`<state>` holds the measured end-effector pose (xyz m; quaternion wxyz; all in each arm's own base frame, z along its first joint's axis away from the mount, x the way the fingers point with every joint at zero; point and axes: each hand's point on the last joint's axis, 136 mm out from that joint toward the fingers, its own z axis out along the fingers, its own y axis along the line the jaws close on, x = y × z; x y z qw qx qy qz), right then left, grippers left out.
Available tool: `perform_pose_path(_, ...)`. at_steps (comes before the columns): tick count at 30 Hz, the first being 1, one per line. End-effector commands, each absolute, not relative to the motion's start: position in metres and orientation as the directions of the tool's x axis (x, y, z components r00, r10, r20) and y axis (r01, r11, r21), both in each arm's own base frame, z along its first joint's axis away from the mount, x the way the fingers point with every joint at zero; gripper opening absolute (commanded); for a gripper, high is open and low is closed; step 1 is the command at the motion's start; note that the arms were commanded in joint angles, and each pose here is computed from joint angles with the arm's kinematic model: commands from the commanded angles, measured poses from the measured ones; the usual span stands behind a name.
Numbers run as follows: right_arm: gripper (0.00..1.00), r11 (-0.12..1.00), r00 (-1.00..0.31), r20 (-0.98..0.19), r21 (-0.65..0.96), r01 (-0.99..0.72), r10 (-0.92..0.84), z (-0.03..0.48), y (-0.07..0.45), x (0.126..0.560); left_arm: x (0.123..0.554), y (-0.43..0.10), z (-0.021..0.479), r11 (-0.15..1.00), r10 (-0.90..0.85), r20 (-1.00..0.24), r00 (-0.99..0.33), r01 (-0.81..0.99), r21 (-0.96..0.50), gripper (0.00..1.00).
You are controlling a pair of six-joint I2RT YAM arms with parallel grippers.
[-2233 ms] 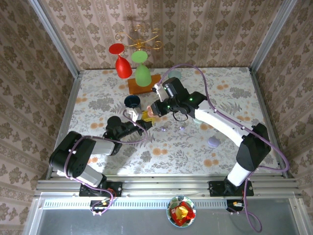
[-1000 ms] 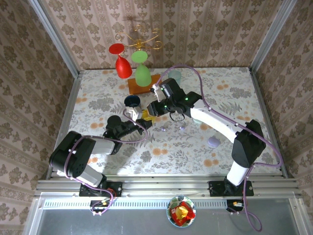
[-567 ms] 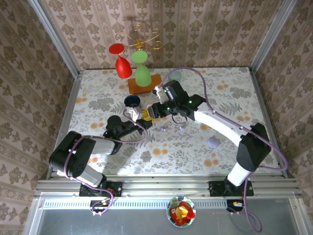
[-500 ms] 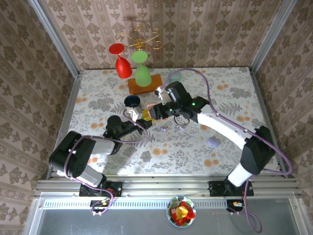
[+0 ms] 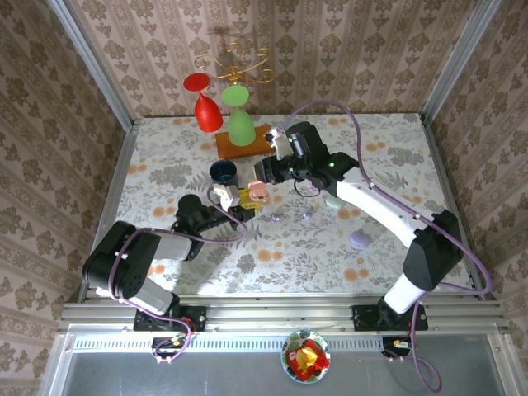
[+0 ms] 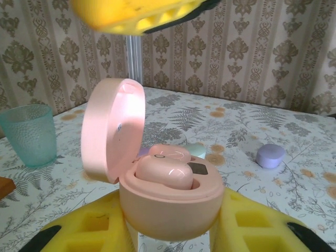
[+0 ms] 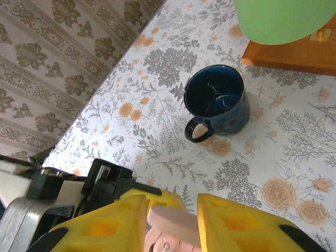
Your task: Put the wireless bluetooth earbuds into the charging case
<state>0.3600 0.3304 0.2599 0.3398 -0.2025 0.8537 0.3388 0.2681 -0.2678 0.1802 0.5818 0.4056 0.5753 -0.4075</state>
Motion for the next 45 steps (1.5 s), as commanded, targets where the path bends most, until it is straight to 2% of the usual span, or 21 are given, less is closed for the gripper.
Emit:
perform_pose_path(1, 0.32, 0.675, -0.716, -0.678, 0.45, -0.585, -0.169, 0.25, 0.334, 0.356, 0.262, -0.265, 0.198, 0.326, -0.04, -0.997, 0.064, 0.944, 0.048, 0.25)
perform_pose_path(5, 0.3, 0.663, -0.725, -0.665, 0.462, -0.589, -0.18, 0.243, 0.334, 0.35, 0.276, -0.258, 0.201, 0.416, -0.058, -0.998, 0.035, 0.91, 0.008, 0.25)
perform_pose_path(12, 0.3, 0.645, -0.717, -0.68, 0.481, -0.594, -0.154, 0.253, 0.329, 0.34, 0.288, -0.251, 0.209, 0.483, -0.104, -0.995, -0.004, 0.874, -0.054, 0.25)
perform_pose_path(13, 0.32, 0.649, -0.718, -0.685, 0.491, -0.582, -0.126, 0.257, 0.326, 0.341, 0.289, -0.251, 0.21, 0.486, -0.112, -0.994, -0.01, 0.872, -0.063, 0.25)
perform_pose_path(15, 0.46, 0.638, -0.731, -0.68, 0.539, -0.551, -0.057, 0.263, 0.321, 0.343, 0.289, -0.252, 0.214, 0.482, -0.128, -0.992, -0.019, 0.873, -0.079, 0.25)
perform_pose_path(17, 0.54, 0.608, -0.764, -0.645, 0.619, -0.497, 0.032, 0.268, 0.315, 0.347, 0.289, -0.251, 0.219, 0.48, -0.143, -0.989, -0.021, 0.873, -0.088, 0.25)
perform_pose_path(22, 0.65, 0.48, -0.864, -0.464, 0.813, -0.329, 0.193, 0.261, 0.309, 0.354, 0.289, -0.247, 0.233, 0.497, -0.175, -0.985, -0.006, 0.863, -0.094, 0.25)
perform_pose_path(28, 0.64, 0.322, -0.924, -0.325, 0.913, -0.251, 0.202, 0.258, 0.324, 0.35, 0.291, -0.247, 0.247, 0.496, -0.204, -0.979, 0.008, 0.863, -0.096, 0.26)
perform_pose_path(36, 0.62, 0.226, -0.953, -0.255, 0.95, -0.216, 0.161, 0.255, 0.34, 0.347, 0.296, -0.245, 0.254, 0.512, -0.219, -0.976, 0.018, 0.853, -0.099, 0.26)
perform_pose_path(43, 0.61, 0.213, -0.959, -0.247, 0.953, -0.214, 0.138, 0.253, 0.35, 0.345, 0.298, -0.247, 0.253, 0.514, -0.214, -0.977, 0.018, 0.853, -0.097, 0.26)
perform_pose_path(45, 0.57, 0.209, -0.959, -0.245, 0.954, -0.214, 0.139, 0.253, 0.349, 0.346, 0.298, -0.247, 0.253, 0.516, -0.213, -0.977, 0.023, 0.852, -0.092, 0.26)
